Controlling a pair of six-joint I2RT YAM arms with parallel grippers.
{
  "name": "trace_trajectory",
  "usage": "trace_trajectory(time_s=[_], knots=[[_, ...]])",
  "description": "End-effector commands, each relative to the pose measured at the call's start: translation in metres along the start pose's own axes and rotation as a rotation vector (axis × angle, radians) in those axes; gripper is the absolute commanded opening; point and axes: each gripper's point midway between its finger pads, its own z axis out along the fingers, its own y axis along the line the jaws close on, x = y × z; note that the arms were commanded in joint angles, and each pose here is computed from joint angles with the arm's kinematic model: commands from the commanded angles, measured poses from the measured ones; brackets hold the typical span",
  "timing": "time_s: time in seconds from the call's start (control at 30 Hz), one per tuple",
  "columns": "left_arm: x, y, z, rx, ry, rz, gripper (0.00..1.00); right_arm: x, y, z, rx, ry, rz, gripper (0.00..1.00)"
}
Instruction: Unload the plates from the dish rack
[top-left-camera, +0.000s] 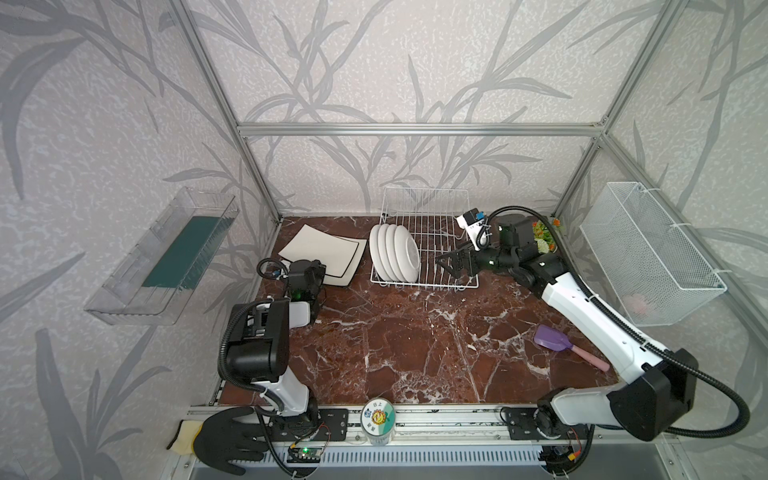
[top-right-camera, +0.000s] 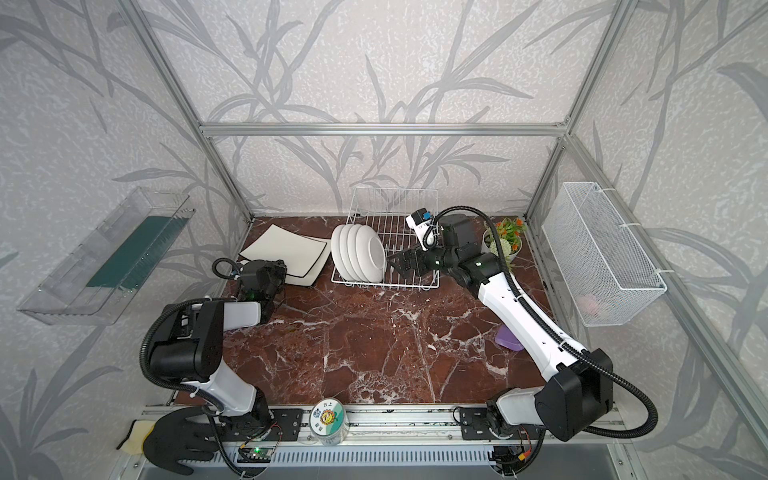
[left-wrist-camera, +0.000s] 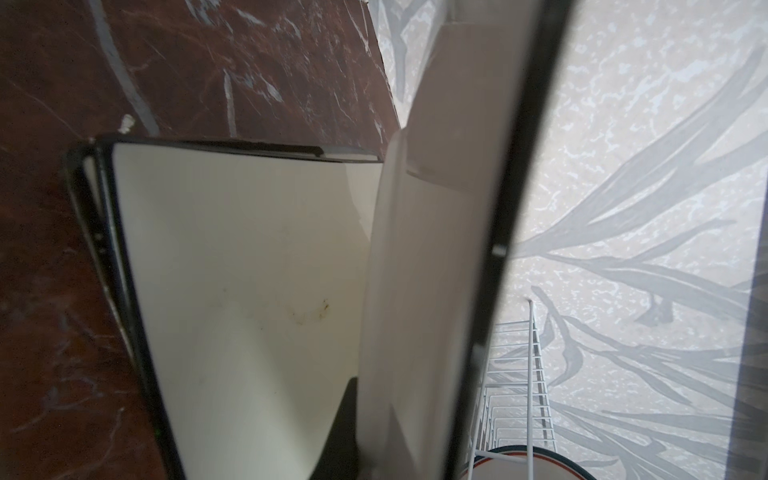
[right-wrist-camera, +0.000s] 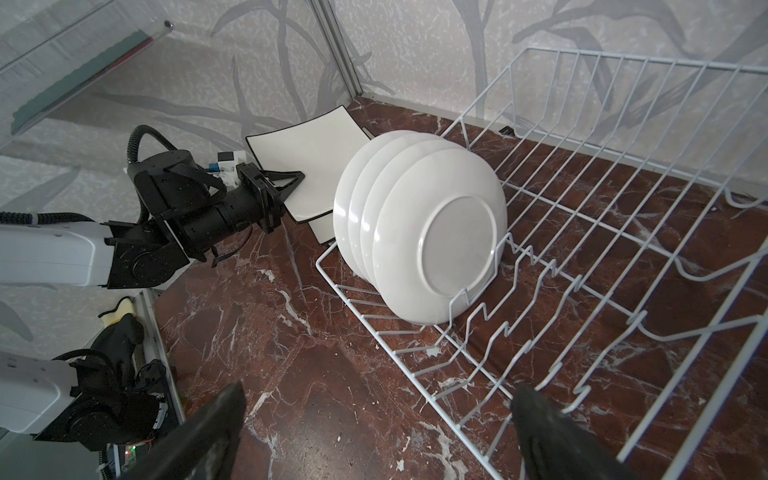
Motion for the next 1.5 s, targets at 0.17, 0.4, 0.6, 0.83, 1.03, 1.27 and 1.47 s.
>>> trace_trajectory(time_s=[0.17, 0.4, 0.6, 0.83, 1.03, 1.27, 1.47], knots=[[-0.022, -0.068, 0.002, 0.255, -0.054, -0.071, 0.0, -0.008, 0.004, -0.004, 0.008, -0.012, -0.028, 0.99], [-0.014, -0.062, 0.008, 0.253, -0.009, -0.114, 0.0, -0.006, 0.003, -0.005, 0.014, -0.007, -0.031, 0.99], [-0.006, -0.055, 0.008, 0.207, 0.035, -0.119, 0.0, -0.006, 0.003, -0.005, 0.017, -0.008, -0.035, 0.99], [0.002, -0.044, 0.007, 0.146, 0.081, -0.109, 0.0, -0.007, 0.002, -0.003, 0.015, -0.007, -0.034, 0.99], [0.008, -0.035, 0.013, 0.114, 0.107, -0.114, 0.05, -0.006, 0.002, -0.004, 0.018, -0.004, -0.036, 0.99], [0.01, -0.029, 0.015, 0.083, 0.123, -0.115, 0.16, -0.006, 0.002, -0.004, 0.016, -0.002, -0.036, 0.99], [0.011, -0.014, 0.013, 0.03, 0.127, -0.126, 0.23, -0.005, 0.002, -0.004, 0.016, 0.0, -0.033, 0.99]])
